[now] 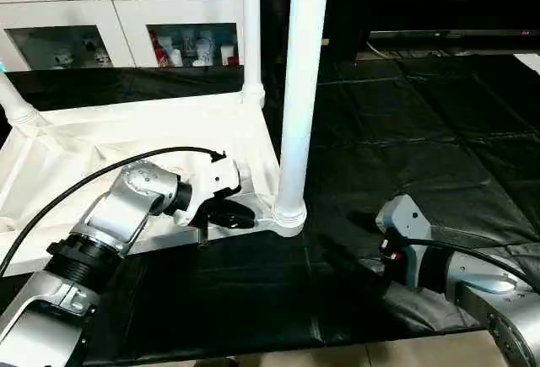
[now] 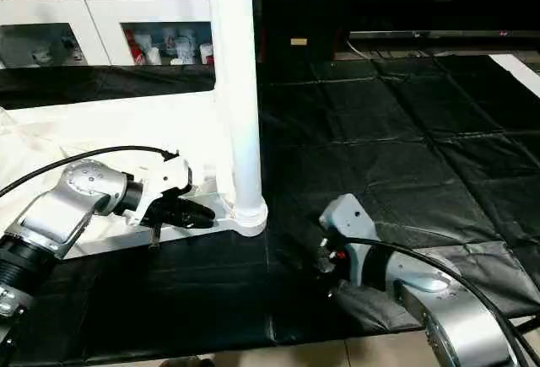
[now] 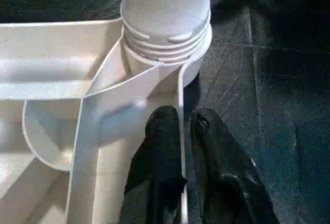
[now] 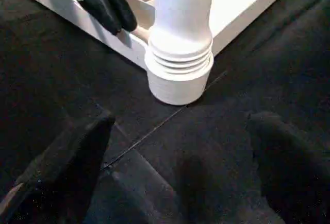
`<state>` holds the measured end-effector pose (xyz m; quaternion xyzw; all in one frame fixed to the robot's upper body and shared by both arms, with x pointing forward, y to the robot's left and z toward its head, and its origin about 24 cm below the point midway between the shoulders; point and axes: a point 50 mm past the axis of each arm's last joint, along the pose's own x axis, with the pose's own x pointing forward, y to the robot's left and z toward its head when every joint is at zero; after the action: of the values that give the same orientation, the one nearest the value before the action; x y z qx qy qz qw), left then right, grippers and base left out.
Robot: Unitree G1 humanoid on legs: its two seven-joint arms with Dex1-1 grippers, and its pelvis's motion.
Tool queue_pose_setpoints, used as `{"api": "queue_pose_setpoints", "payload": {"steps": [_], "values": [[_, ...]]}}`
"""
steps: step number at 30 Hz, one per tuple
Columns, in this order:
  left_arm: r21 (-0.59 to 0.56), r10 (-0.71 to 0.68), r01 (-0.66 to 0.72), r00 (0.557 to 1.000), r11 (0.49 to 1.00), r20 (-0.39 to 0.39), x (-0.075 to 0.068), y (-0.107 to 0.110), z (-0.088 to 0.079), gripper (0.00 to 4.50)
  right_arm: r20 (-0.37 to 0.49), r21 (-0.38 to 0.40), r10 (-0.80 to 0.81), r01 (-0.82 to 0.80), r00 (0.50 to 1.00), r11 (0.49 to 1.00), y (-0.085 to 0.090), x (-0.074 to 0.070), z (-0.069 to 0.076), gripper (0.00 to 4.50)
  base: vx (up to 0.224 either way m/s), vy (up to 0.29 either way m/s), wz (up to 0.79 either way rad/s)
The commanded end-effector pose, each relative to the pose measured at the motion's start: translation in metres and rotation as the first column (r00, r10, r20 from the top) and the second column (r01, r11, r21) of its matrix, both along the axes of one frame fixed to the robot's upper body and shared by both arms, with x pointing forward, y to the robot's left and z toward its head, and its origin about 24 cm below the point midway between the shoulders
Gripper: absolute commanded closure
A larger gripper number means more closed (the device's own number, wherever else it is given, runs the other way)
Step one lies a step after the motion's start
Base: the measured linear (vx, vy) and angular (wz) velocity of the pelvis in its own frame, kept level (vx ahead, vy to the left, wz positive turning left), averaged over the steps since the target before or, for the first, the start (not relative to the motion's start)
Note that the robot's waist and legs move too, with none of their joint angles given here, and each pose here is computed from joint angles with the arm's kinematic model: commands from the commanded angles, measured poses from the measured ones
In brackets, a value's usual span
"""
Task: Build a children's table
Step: Rotate leg to tighten
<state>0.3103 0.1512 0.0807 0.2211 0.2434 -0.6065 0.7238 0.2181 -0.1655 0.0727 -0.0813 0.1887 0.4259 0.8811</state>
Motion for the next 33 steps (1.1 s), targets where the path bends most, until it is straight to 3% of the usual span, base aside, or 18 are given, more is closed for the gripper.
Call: {"api": "queue_pose_setpoints", "payload": {"steps": [1,8,12,26,33], "values": [[0.010,0.009,-0.009,1.000,1.000,0.007,0.0018,0.0007,0.0016,4.31,0.004,0.003,0.010,-0.010,1.000,1.000,0.0022,-0.0005,0.0030,0.00,0.000,0.000,0.00],[0.045,-0.033,0.034,0.999,0.998,-0.026,-0.0036,0.0030,-0.0007,4.44,0.001,0.004,0.005,-0.005,1.000,1.000,0.0019,-0.0011,0.0016,0.00,0.000,0.000,0.00],[0.011,-0.009,0.009,1.000,1.000,-0.008,-0.0018,0.0014,0.0015,4.44,-0.001,0.006,0.005,-0.005,1.000,1.000,0.0025,-0.0013,0.0010,0.00,0.000,0.000,0.00],[0.003,-0.052,0.051,0.998,0.999,0.029,-0.0027,-0.0030,0.0053,3.25,-0.001,0.007,0.003,-0.003,1.000,1.000,0.0029,-0.0017,0.0000,0.00,0.000,0.000,0.00],[0.067,-0.112,0.108,0.991,0.992,0.067,-0.0065,-0.0018,0.0025,3.25,0.008,-0.003,0.007,-0.007,1.000,1.000,0.0023,-0.0010,0.0001,0.00,0.000,0.000,0.00]]}}
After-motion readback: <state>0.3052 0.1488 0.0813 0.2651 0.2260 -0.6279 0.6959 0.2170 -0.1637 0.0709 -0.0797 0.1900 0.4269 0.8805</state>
